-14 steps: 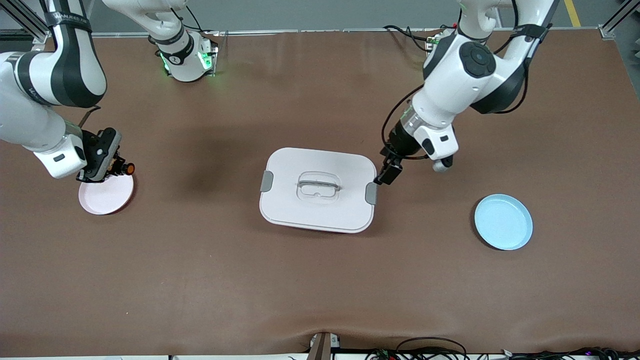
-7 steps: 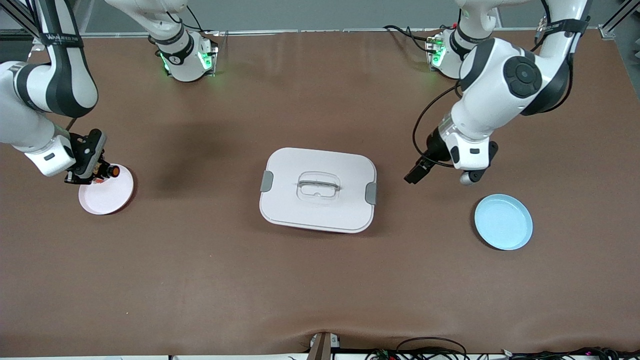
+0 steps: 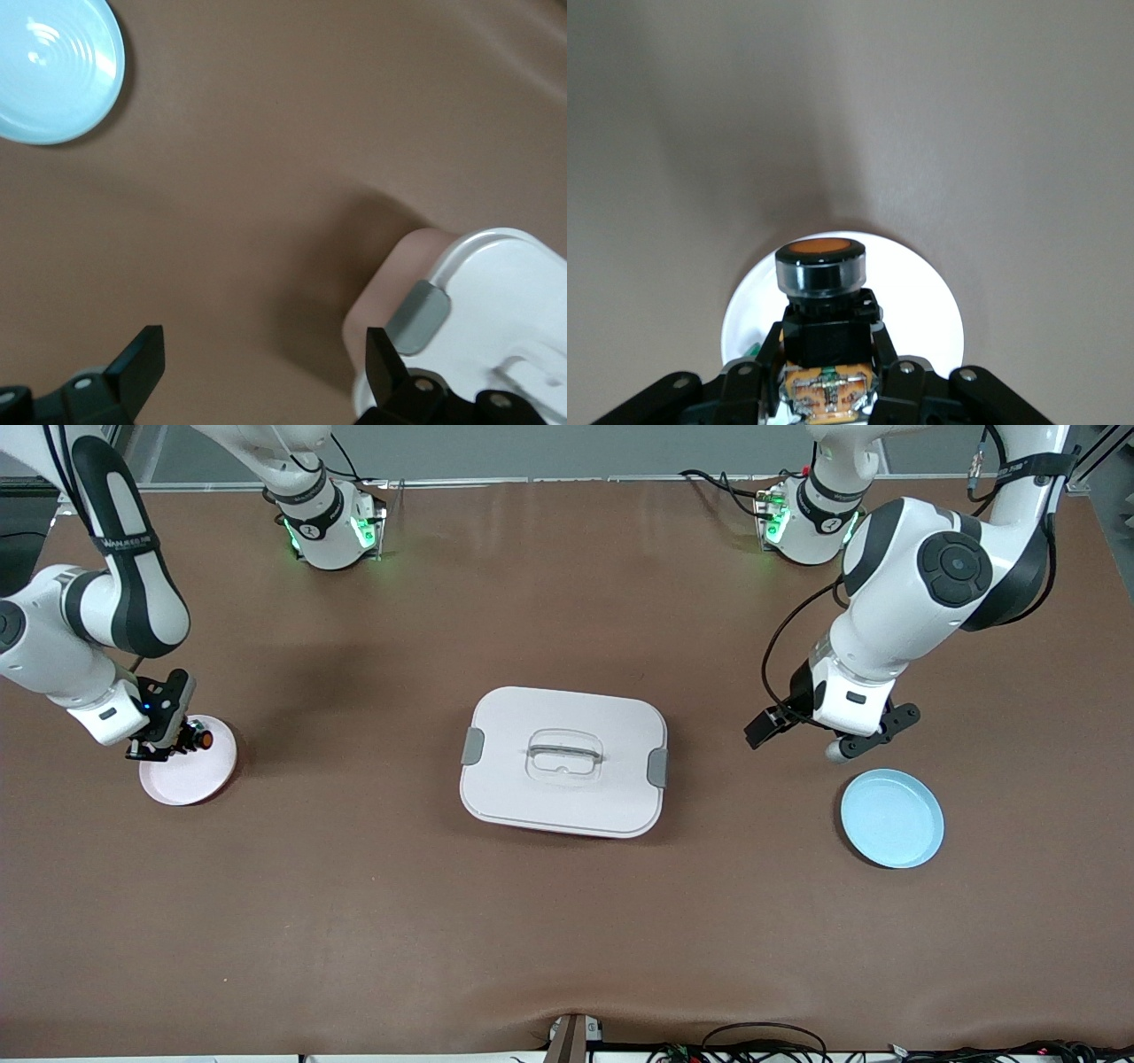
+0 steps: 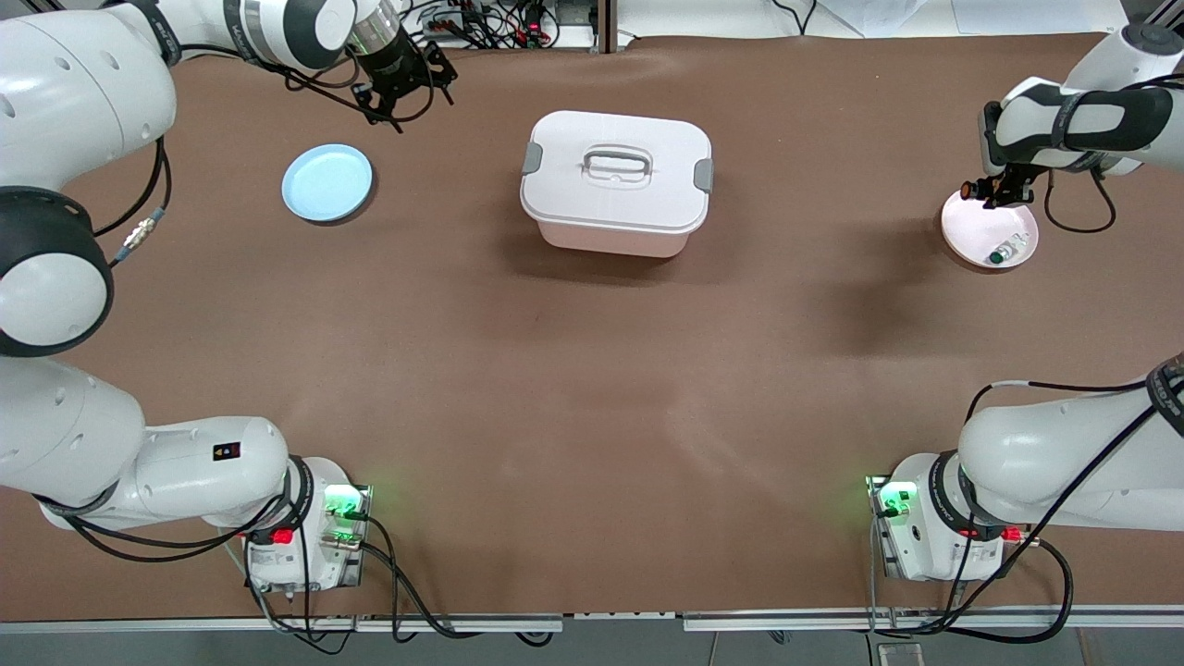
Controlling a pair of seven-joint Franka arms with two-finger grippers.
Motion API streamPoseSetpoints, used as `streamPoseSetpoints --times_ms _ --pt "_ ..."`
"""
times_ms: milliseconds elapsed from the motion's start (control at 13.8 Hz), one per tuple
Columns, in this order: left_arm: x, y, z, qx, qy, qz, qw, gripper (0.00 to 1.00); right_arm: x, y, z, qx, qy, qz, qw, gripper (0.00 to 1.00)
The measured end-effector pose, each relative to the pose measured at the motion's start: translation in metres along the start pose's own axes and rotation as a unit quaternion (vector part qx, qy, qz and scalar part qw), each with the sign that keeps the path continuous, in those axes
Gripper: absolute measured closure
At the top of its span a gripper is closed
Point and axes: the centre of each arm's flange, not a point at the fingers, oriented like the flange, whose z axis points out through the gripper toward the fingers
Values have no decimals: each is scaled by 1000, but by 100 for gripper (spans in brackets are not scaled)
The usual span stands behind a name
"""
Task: Transfer orange switch to right arm and place
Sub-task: 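Lower the switch onto the white plate and open the right gripper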
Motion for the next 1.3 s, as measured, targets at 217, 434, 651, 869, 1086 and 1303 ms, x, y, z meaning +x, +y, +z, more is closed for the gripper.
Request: streamPoseSetpoints --times_ms 217,434,651,869,1086,1303 --pt "11 -11 -5 14 6 86 996 0 -6 0 29 -4 -1 -12 1000 59" --pt "24 -23 -23 33 -8 141 989 0 -14 -1 51 -10 -3 -22 1000 59" --pt "45 -39 -58 48 -22 175 983 0 -21 -3 65 -13 -4 -20 1000 59" --pt "64 -52 -92 41 -6 162 986 0 -28 -4 75 -18 -6 -14 1000 59" --pt "79 -71 -122 38 14 142 989 0 -40 -8 89 -18 -7 -7 1000 59" --pt "77 -85 -151 46 24 139 989 0 -48 -8 95 -17 -7 -4 1000 59"
